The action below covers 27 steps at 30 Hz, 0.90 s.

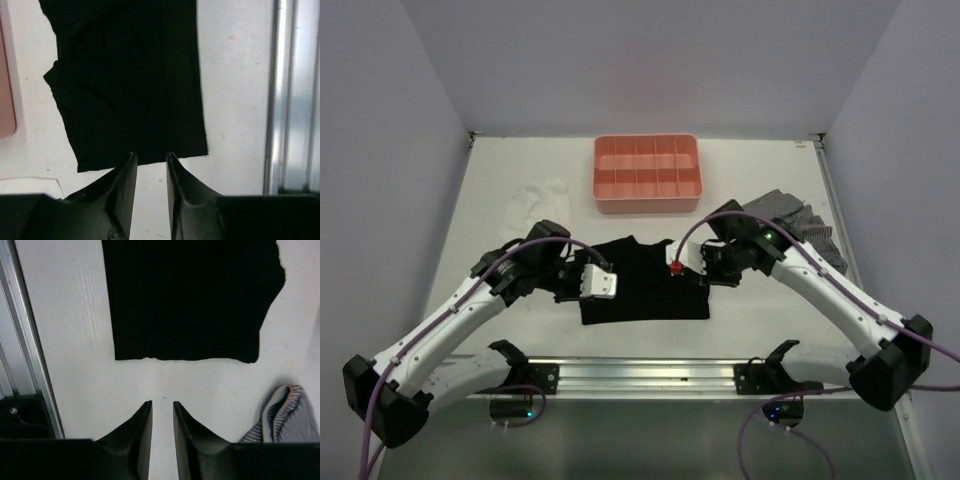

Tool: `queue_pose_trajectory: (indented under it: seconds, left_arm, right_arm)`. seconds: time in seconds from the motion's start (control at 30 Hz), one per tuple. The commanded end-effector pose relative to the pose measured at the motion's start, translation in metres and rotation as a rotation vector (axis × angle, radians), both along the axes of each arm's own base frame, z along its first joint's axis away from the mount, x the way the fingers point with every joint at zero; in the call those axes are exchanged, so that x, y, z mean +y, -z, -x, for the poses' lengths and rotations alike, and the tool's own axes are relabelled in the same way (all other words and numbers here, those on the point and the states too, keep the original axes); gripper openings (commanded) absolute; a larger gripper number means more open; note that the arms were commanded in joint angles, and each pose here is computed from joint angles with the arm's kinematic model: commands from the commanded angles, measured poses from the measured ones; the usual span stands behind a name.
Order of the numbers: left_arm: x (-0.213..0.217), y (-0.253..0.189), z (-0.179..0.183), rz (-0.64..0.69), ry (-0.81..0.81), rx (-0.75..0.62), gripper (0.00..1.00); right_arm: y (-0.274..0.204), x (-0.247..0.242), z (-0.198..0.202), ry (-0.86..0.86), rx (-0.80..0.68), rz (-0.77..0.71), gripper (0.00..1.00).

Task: Roll the underwear
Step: Flatten the underwear

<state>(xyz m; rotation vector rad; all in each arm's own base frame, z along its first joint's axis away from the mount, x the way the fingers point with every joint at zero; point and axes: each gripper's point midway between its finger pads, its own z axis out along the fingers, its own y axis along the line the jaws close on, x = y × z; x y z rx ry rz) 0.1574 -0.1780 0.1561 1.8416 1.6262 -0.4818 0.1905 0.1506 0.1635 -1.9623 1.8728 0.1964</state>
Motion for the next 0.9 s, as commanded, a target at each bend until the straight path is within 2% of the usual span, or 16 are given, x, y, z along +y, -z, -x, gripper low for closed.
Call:
queue_pose_trajectory:
  seconds: [0.0, 0.03, 0.13, 0.23, 0.37, 0.43, 0.6, 0.73, 0.87]
  left_arm:
    - [-0.012, 0.011, -0.061, -0.014, -0.230, -0.057, 0.31]
    - [-0.012, 0.017, -0.067, -0.030, -0.248, -0.052, 0.29]
    - [-0.010, 0.038, -0.091, -0.073, -0.329, -0.043, 0.22]
    - [-0.005, 0.062, -0.098, -0.142, -0.323, -0.033, 0.18]
    - [0.013, 0.100, -0.098, -0.280, -0.229, -0.068, 0.18]
    - [0.023, 0.117, -0.085, -0.335, -0.168, -0.046, 0.17]
    - [0.032, 0.141, -0.053, -0.378, 0.018, -0.007, 0.17]
    - [0.035, 0.154, -0.027, -0.417, 0.131, 0.032, 0.16]
    - [0.011, 0.149, 0.013, -0.364, 0.276, 0.077, 0.15]
  right_arm:
    - [0.032, 0.025, -0.023, 0.211, 0.145, -0.039, 0.25]
    - [0.037, 0.030, -0.028, 0.268, 0.176, -0.038, 0.17]
    - [0.057, 0.047, -0.044, 0.348, 0.239, -0.037, 0.07]
    - [0.076, 0.059, -0.056, 0.461, 0.290, -0.029, 0.02]
    - [0.112, 0.050, -0.063, 0.536, 0.313, 0.078, 0.02]
    - [0.131, 0.043, -0.062, 0.557, 0.324, 0.138, 0.02]
    - [0.154, 0.039, -0.072, 0.575, 0.322, 0.208, 0.03]
    - [0.156, 0.054, -0.092, 0.522, 0.311, 0.187, 0.06]
    - [0.146, 0.072, -0.113, 0.443, 0.276, 0.136, 0.09]
